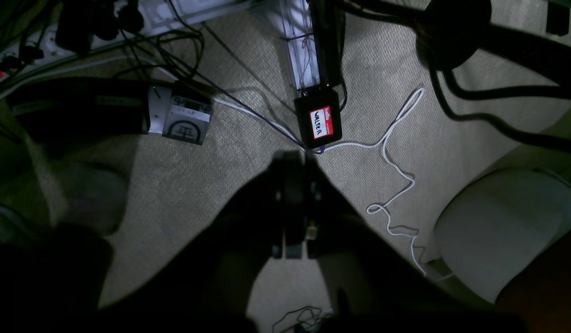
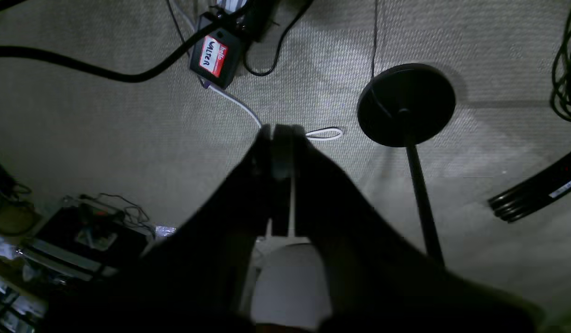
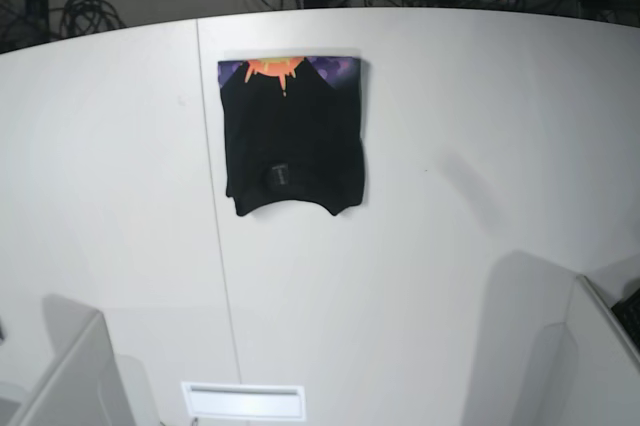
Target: Fold the T-shirt properly
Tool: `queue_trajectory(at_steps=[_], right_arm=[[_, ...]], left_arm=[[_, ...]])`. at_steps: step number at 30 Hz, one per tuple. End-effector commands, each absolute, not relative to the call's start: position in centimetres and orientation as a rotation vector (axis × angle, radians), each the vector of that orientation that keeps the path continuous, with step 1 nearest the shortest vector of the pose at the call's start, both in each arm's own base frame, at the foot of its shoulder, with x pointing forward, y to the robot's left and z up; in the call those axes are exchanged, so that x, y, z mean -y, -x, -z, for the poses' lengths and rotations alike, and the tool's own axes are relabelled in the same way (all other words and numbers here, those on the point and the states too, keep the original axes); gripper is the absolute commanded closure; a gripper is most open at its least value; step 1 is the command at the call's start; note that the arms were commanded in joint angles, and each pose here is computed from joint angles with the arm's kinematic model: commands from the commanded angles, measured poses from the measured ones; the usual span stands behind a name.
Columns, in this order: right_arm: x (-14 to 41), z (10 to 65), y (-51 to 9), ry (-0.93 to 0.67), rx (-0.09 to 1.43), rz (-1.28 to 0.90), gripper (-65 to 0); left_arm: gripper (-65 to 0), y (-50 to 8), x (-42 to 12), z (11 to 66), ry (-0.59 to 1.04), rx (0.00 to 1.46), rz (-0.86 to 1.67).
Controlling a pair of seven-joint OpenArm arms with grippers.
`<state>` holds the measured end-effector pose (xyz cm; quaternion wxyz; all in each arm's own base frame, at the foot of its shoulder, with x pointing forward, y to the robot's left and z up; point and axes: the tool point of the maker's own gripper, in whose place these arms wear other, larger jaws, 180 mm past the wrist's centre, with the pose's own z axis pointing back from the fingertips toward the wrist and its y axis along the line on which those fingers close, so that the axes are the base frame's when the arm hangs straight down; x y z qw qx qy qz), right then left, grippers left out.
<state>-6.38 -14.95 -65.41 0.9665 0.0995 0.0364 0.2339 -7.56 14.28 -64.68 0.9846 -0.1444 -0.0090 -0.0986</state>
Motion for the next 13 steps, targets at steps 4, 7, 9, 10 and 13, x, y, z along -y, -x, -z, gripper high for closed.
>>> queue_trajectory(at_steps=[4,7,9,10,13], right_arm=[[15.5,65.2,8.0,-0.201,-0.101,-0.468,0.0],[15.5,65.1,8.9,-0.204,-0.115,-0.466,0.0],[15.5,65.0,9.2,-0.206,-0.118,-0.466,0.0],[15.5,65.0,9.2,-0.206,-0.118,-0.466,0.0],[15.5,65.0,9.3,-0.206,-0.119,-0.466,0.0]], left_arm=[[0.0,8.7,-14.3,64.5,0.299,0.001,0.196],[0.0,8.8,-14.3,64.5,0.299,-0.001,0.196],[0.0,8.8,-14.3,64.5,0.299,-0.001,0.196],[0.0,8.8,-14.3,64.5,0.299,-0.001,0.196],[0.0,8.6,-14.3,64.5,0.298,0.003,0.189]])
